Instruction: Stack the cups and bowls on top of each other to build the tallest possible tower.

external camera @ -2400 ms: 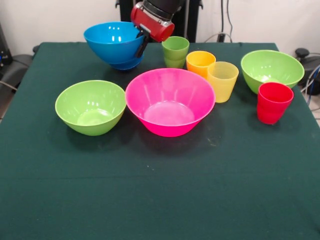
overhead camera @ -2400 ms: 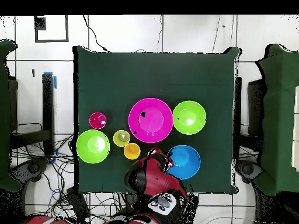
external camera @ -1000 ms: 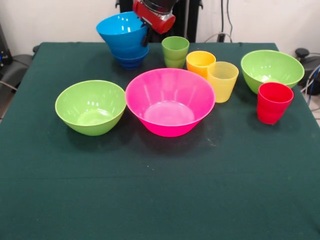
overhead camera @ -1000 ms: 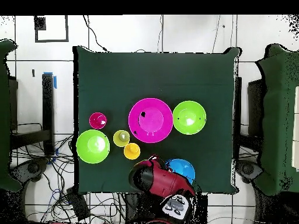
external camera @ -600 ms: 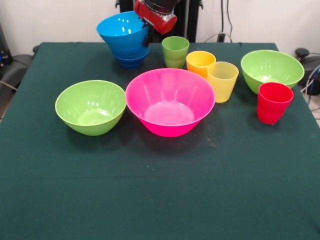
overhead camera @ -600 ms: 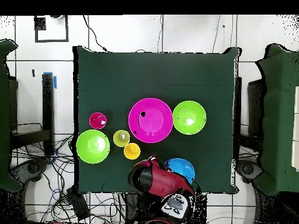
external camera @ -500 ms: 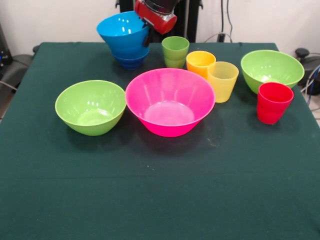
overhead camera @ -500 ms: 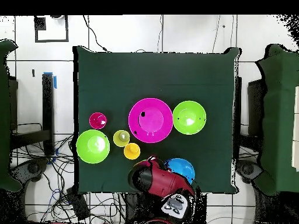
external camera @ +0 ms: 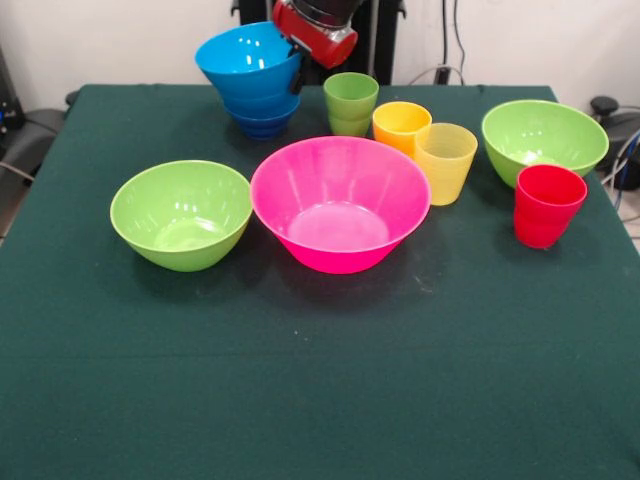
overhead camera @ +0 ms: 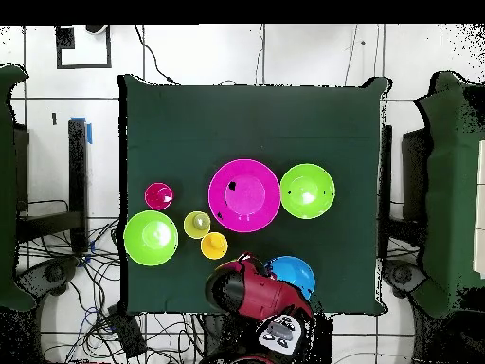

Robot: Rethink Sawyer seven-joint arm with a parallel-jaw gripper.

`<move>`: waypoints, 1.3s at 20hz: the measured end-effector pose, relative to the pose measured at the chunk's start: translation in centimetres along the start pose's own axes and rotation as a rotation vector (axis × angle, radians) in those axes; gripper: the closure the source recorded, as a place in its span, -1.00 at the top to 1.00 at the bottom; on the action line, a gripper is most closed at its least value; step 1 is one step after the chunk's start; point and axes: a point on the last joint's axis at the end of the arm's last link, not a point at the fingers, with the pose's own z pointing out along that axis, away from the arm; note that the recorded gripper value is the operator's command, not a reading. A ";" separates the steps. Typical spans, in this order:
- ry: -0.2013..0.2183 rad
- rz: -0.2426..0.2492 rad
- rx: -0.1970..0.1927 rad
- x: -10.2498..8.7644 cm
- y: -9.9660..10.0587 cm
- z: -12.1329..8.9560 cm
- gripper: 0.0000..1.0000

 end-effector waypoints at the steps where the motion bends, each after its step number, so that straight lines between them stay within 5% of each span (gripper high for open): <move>1: 0.000 -0.001 0.000 0.0 0.0 0.0 -1.00; 9: 0.000 -0.003 0.001 0.1 0.1 0.0 -1.00; 10: 0.002 -0.011 0.003 0.4 0.2 0.1 1.00; 26: -0.007 -0.058 0.002 1.7 1.7 -0.8 1.00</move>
